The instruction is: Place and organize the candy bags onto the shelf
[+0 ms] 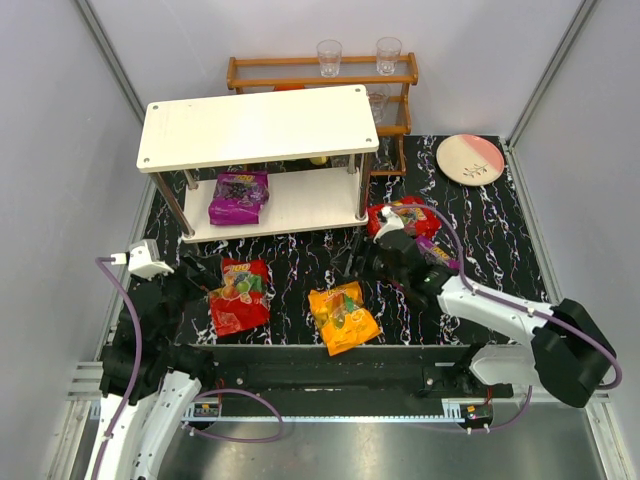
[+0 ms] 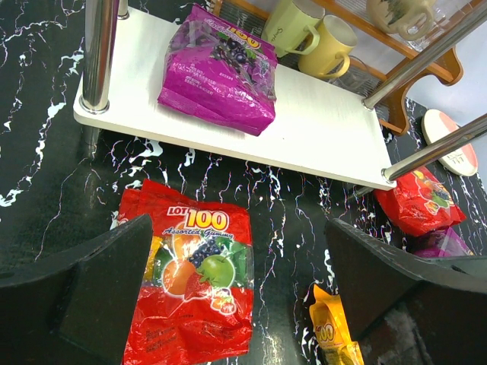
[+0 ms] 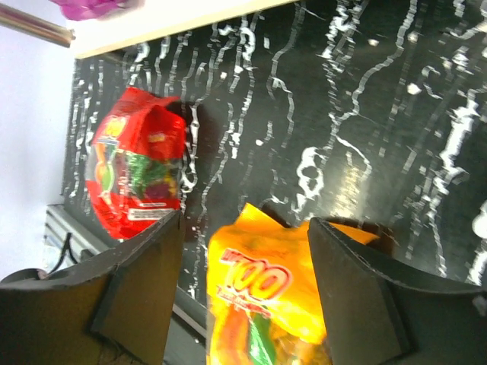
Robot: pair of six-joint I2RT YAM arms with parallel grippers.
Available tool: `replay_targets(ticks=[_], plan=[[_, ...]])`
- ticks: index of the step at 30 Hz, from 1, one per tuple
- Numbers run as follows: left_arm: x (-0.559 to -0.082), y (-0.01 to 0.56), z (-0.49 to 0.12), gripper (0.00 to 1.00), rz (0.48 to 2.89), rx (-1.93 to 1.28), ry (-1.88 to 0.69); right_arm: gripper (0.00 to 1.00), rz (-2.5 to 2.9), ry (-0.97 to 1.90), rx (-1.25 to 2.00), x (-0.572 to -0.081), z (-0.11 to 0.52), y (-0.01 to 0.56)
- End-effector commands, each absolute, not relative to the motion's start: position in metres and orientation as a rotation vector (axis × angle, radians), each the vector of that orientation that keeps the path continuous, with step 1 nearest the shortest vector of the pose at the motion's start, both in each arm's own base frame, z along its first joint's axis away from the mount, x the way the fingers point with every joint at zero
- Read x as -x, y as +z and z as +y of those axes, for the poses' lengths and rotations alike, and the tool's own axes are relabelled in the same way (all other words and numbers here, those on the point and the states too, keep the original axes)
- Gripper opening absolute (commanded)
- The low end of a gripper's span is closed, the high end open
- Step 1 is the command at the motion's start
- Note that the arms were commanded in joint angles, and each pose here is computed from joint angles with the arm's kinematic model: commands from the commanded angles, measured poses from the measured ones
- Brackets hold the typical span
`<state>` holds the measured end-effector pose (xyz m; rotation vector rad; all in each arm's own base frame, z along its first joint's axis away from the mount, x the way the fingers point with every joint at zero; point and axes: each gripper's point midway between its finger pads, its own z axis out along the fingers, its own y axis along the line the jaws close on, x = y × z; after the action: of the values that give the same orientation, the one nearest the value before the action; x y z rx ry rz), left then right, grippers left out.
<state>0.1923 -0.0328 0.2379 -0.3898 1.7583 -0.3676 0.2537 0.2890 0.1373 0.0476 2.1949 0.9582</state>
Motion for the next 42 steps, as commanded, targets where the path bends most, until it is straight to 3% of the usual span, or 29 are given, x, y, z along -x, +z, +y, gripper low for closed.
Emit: replay_targets(ticks=[1, 18, 42], plan=[[-0.197, 0.243, -0.036, 0.99, 1.744, 0.365, -0.375, 0.76, 2.224, 0.797, -0.134, -0.252, 0.255, 0.119], [-0.199, 0.241, -0.036, 0.99, 1.758, 0.370, -0.369, 0.84, 2.196, 0.643, -0.293, -0.250, 0.198, 0.125], [-0.199, 0.241, -0.036, 0.99, 1.755, 0.375, -0.369, 0.86, 2.243, 0.622, -0.307, -0.250, 0.194, 0.109]])
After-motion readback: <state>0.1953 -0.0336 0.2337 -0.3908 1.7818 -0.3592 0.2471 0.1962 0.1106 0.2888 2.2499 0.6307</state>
